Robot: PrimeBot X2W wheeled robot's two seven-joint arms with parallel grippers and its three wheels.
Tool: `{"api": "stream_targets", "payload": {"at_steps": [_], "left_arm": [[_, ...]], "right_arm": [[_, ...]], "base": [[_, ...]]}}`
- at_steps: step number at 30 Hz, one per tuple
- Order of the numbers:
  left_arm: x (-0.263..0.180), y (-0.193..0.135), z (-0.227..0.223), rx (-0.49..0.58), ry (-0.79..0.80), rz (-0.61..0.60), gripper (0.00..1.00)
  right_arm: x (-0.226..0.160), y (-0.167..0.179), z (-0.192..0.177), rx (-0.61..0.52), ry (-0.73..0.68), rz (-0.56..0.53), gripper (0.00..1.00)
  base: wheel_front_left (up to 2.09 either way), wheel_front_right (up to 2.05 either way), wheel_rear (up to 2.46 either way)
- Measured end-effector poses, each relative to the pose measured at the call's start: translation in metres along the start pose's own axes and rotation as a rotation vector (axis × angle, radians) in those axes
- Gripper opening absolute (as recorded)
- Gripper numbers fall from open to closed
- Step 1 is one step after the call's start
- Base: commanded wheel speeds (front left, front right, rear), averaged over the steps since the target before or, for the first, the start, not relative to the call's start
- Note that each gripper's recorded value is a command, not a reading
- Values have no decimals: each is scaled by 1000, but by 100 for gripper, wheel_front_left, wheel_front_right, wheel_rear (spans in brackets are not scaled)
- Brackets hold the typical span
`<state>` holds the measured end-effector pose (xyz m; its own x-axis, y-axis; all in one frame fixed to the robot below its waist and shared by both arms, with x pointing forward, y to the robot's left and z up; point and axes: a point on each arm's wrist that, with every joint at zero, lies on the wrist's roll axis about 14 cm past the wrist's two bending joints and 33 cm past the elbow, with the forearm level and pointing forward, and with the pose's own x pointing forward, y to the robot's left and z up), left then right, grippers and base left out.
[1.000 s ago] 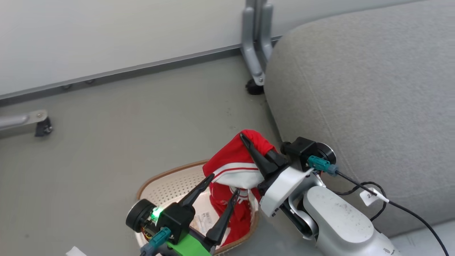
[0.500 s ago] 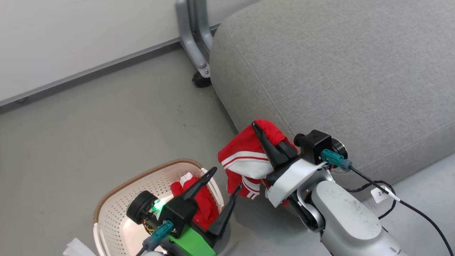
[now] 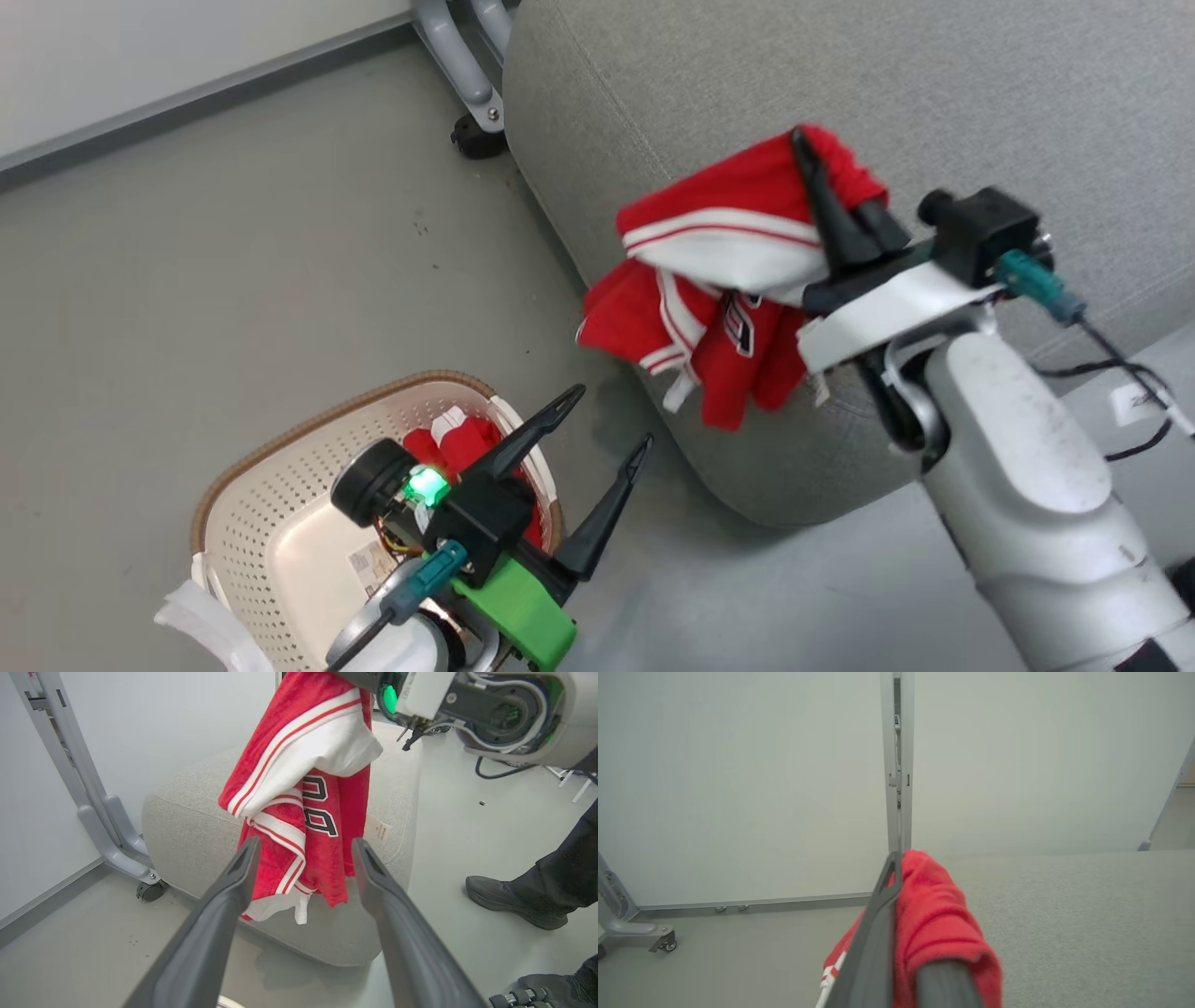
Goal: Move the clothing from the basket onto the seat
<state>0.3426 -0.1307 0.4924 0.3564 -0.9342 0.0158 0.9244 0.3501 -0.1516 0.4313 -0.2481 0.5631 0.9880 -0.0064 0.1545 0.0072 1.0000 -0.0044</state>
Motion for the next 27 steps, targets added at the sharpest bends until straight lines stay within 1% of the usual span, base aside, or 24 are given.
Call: {"api": "stream_targets", "payload": {"at_steps": [7,10,13,15,17,21,25,26,27], "left_arm": [[8,20,6,23,-42,-10,100],[11,31,5,25,-50,-5,100],[13,43,0,23,-55,1,100],[13,50,-5,21,-55,7,100],[14,60,-10,15,-57,20,100],[12,76,-28,-12,-37,44,100],[10,89,-45,-35,-19,62,100],[10,91,-49,-42,-14,66,100],[9,94,-53,-48,-8,70,100]], "right_arm": [[45,-70,59,-162,-147,-119,0],[63,-93,77,-240,-184,-155,0],[81,-110,83,-281,-195,-181,0],[91,-120,77,-295,-179,-199,0],[101,-130,60,-301,-139,-216,0],[108,-146,7,-273,-18,-261,0],[104,-155,-49,-221,98,-306,0],[100,-156,-66,-203,132,-320,17],[96,-156,-80,-187,161,-330,56]], "base": [[0,0,0],[0,0,0],[0,0,0],[0,0,0],[0,0,0],[0,0,0],[0,0,0],[0,0,0],[0,0,0]]}}
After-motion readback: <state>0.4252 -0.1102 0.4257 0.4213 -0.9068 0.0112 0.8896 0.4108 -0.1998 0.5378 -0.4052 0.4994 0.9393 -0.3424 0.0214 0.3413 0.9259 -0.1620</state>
